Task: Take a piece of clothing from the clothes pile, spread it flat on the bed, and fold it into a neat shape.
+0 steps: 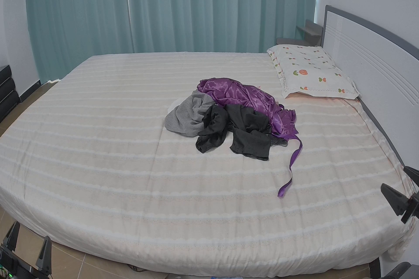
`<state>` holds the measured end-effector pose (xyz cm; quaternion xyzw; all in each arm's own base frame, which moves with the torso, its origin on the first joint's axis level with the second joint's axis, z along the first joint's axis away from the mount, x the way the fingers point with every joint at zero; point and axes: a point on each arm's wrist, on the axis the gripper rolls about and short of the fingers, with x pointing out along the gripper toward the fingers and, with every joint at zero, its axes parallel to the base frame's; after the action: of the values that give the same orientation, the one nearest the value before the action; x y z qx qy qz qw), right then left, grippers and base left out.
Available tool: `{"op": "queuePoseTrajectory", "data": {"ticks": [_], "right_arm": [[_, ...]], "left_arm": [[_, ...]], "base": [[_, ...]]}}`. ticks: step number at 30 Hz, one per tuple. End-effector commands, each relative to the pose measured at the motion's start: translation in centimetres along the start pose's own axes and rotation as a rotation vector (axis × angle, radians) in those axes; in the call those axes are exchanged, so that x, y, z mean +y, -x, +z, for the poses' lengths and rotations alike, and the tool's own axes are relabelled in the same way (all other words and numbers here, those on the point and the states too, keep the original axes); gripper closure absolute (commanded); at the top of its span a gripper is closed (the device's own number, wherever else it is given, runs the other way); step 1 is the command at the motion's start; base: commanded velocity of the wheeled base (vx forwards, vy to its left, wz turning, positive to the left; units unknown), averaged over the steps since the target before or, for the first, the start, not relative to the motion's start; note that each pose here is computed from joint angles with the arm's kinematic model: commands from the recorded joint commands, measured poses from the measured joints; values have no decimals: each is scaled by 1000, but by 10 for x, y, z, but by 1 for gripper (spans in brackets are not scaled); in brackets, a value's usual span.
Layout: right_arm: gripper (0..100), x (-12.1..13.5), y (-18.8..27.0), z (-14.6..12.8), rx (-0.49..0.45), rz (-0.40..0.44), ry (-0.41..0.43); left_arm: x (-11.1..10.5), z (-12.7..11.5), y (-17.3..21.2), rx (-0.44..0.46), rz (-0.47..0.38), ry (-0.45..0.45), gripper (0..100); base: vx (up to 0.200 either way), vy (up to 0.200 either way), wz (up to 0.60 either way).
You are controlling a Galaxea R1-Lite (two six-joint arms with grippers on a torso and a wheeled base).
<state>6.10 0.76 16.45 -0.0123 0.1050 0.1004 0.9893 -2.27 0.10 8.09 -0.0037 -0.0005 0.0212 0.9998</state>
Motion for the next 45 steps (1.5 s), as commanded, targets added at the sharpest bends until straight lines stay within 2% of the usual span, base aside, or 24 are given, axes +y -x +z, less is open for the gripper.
{"op": "queuePoseTrajectory", "data": {"ticks": [1, 4, 7, 8, 11, 19, 23, 29, 37, 45], "right_arm": [[0, 3, -79, 9, 210, 86, -86], [0, 2, -107, 8, 236, 82, -128], [0, 2, -107, 8, 236, 82, -128], [0, 8, -138, 0, 266, 99, -152], [0, 8, -154, -2, 270, 92, -170], [0, 11, -240, -17, 279, 10, -279], [0, 12, -278, -38, 296, -30, -305], [0, 13, -327, -56, 255, -54, -373], [0, 35, -378, -64, 211, -6, -443], [0, 59, -415, -88, 227, 31, -466]], "left_arm": [[0, -5, 0, -1, 1, 0, 0], [0, -5, 0, -1, 1, 0, 0], [0, -5, 0, -1, 1, 0, 0], [0, -5, 0, -1, 1, 0, 0], [0, -5, 0, -1, 1, 0, 0], [0, -5, 0, -1, 1, 0, 0], [0, -5, 0, -1, 1, 0, 0], [0, -5, 0, -1, 1, 0, 0], [0, -5, 0, -1, 1, 0, 0], [0, -5, 0, -1, 1, 0, 0]], "base": [[0, 0, 0], [0, 0, 0], [0, 0, 0], [0, 0, 0], [0, 0, 0], [0, 0, 0], [0, 0, 0], [0, 0, 0], [0, 0, 0], [0, 0, 0]]}}
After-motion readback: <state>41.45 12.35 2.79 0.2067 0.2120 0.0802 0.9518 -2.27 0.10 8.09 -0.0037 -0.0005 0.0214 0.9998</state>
